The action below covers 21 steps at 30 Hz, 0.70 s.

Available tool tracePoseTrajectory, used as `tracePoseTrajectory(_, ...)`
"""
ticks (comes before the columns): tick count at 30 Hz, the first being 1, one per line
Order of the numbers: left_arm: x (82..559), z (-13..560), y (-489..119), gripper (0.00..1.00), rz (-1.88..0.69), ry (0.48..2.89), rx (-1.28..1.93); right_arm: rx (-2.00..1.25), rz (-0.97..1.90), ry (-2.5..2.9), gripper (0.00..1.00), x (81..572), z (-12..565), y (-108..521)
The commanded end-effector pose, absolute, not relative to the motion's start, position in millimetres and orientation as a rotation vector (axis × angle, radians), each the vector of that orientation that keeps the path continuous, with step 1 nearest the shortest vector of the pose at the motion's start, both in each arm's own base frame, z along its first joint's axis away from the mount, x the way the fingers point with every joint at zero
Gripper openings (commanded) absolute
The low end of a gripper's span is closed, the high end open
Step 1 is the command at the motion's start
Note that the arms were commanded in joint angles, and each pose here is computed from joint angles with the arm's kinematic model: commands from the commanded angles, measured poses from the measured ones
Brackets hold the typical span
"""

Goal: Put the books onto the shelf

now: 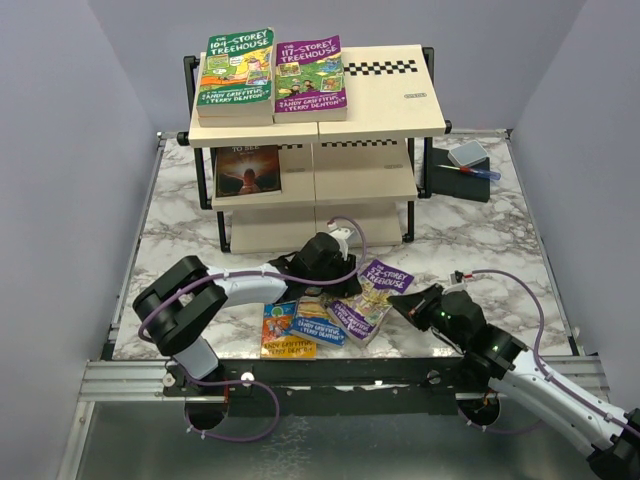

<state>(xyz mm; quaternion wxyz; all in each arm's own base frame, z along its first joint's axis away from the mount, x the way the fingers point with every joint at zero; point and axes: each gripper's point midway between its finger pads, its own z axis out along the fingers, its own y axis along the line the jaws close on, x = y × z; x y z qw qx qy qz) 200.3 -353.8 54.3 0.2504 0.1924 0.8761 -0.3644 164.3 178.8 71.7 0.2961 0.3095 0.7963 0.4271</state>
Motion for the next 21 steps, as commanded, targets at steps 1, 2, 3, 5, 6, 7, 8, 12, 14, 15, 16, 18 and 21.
tracePoseTrajectory(1,104,25,-353,0.31,-1.287,2.678,0.665,0.917,0.766,2.389,0.00,125,-13,137)
tracePoseTrajectory(2,105,26,-354,0.25,-1.299,2.674,0.658,0.917,0.766,2.393,0.00,125,-13,137)
tracePoseTrajectory(3,105,28,-355,0.21,-1.315,2.668,0.654,0.917,0.766,2.397,0.00,124,-14,137)
tracePoseTrajectory(5,106,32,-357,0.10,-1.346,2.653,0.646,0.919,0.772,2.401,0.00,123,-15,138)
tracePoseTrajectory(6,106,35,-359,0.08,-1.364,2.644,0.643,0.920,0.775,2.403,0.00,123,-15,138)
tracePoseTrajectory(7,106,37,-360,0.04,-1.379,2.637,0.640,0.919,0.780,2.405,0.00,122,-15,139)
tracePoseTrajectory(8,107,40,-361,0.00,-1.391,2.628,0.637,0.918,0.787,2.404,0.00,123,-14,140)
tracePoseTrajectory(12,109,53,-365,0.03,-1.439,2.590,0.630,0.920,0.788,2.426,0.00,118,-23,140)
tracePoseTrajectory(14,111,56,-366,0.13,-1.448,2.581,0.621,0.919,0.791,2.435,0.00,117,-25,140)
tracePoseTrajectory(15,110,57,-366,0.18,-1.450,2.582,0.619,0.914,0.791,2.437,0.00,116,-25,140)
tracePoseTrajectory(16,111,57,-366,0.25,-1.451,2.582,0.615,0.912,0.784,2.441,0.00,116,-26,140)
tracePoseTrajectory(18,110,58,-366,0.29,-1.457,2.582,0.613,0.911,0.773,2.444,0.00,116,-27,139)
tracePoseTrajectory(21,108,58,-366,0.36,-1.476,2.589,0.604,0.910,0.770,2.451,0.00,116,-28,140)
